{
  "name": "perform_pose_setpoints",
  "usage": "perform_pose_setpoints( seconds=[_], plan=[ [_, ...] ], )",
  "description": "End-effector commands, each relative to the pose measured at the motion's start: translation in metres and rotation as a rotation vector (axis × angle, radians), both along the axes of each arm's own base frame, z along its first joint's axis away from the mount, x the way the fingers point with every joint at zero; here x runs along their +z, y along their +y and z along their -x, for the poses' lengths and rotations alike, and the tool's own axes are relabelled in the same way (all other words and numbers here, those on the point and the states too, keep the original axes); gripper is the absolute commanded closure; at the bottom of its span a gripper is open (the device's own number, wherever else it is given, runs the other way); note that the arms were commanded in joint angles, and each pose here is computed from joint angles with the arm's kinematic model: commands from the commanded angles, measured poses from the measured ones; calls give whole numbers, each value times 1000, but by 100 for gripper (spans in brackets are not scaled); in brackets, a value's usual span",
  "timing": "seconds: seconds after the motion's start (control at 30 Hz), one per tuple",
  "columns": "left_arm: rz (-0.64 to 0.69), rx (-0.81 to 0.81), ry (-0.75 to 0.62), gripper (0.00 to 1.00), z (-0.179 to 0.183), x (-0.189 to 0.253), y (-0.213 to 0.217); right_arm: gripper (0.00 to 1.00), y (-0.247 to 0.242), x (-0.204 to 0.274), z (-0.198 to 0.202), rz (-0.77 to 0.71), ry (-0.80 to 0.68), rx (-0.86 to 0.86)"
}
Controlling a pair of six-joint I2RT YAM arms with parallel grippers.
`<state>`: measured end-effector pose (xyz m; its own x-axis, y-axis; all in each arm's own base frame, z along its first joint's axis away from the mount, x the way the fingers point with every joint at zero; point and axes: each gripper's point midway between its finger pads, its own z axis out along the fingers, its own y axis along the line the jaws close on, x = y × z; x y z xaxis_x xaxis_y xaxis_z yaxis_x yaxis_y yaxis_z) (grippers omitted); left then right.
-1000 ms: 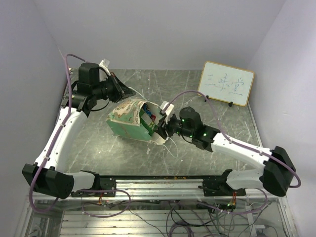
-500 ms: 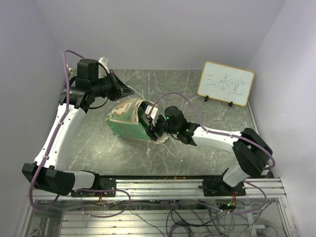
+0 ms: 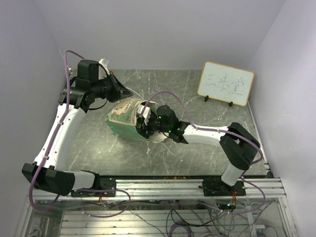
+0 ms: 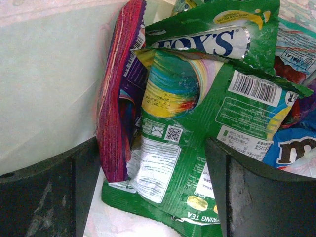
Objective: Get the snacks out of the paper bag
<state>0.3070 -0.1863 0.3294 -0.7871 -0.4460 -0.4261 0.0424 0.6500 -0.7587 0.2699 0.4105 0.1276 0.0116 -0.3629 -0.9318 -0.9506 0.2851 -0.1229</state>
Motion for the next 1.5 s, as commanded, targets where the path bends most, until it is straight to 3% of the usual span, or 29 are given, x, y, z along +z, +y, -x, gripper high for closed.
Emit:
perform_pose_setpoints(
  seconds=[0.0, 0.07, 0.43, 1.3, 1.47],
  plan=[
    [-25, 6, -16, 93, 5, 0, 4, 21, 3, 2, -26, 4, -66, -98],
    [-27, 10, -12, 93, 6, -2, 5, 30, 2, 2, -27, -3, -64, -112],
    [-70, 42, 0, 93, 15, -13, 16, 99, -7, 6, -34, 12, -69, -175],
    [-91, 34, -53, 93, 7, -5, 19, 100, -67, 80, 7, -97, -36, -261],
    [-77, 32, -56, 93, 3, -8, 17, 100, -80, 69, 1, -54, -13, -342]
  ],
)
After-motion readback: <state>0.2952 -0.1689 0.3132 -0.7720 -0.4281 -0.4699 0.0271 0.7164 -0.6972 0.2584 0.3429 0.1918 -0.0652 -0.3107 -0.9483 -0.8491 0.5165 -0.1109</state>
